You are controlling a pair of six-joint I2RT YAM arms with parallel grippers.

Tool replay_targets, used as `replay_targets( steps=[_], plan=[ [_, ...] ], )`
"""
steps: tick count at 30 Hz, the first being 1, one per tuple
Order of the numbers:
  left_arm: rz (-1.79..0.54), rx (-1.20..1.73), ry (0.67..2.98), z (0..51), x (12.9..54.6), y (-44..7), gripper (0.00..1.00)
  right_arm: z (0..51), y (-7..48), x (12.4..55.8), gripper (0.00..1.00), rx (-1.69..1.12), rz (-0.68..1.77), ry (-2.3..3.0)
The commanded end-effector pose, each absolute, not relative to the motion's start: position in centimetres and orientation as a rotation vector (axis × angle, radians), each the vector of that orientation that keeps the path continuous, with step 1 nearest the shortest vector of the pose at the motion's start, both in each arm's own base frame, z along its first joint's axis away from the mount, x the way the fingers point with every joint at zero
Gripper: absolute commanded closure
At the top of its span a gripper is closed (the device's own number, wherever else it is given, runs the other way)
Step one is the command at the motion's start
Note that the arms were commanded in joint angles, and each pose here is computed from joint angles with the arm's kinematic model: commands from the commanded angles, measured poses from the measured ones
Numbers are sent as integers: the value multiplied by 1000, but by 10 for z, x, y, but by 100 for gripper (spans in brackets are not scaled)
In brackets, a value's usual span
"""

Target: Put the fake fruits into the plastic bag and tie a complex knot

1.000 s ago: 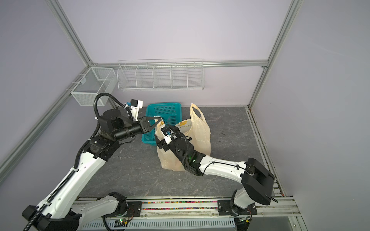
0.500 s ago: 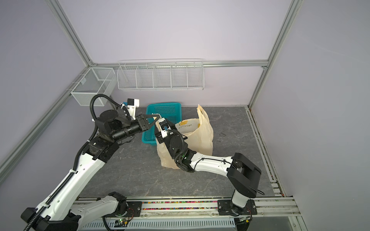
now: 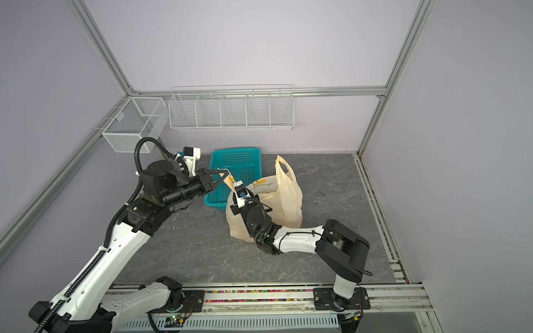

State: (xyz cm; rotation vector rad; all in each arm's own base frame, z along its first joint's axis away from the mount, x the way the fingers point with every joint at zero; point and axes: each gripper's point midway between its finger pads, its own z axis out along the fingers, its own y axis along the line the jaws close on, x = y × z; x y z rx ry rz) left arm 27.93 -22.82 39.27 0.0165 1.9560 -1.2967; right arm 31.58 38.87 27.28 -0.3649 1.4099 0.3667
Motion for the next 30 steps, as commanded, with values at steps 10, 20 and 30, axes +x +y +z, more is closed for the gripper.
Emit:
replay_targets(
  steps=[10, 20, 30],
  plan=[
    [-1332, 159, 1785, 450, 270, -231, 100, 213, 389, 328, 54, -577, 462, 1589],
    [-1304, 219, 1826, 440, 276, -238, 100, 224, 387, 317, 60, -699, 537, 1568],
    [-1278, 310, 1862, 432, 278, -246, 100, 268, 375, 287, 18, -933, 718, 1520]
  ],
)
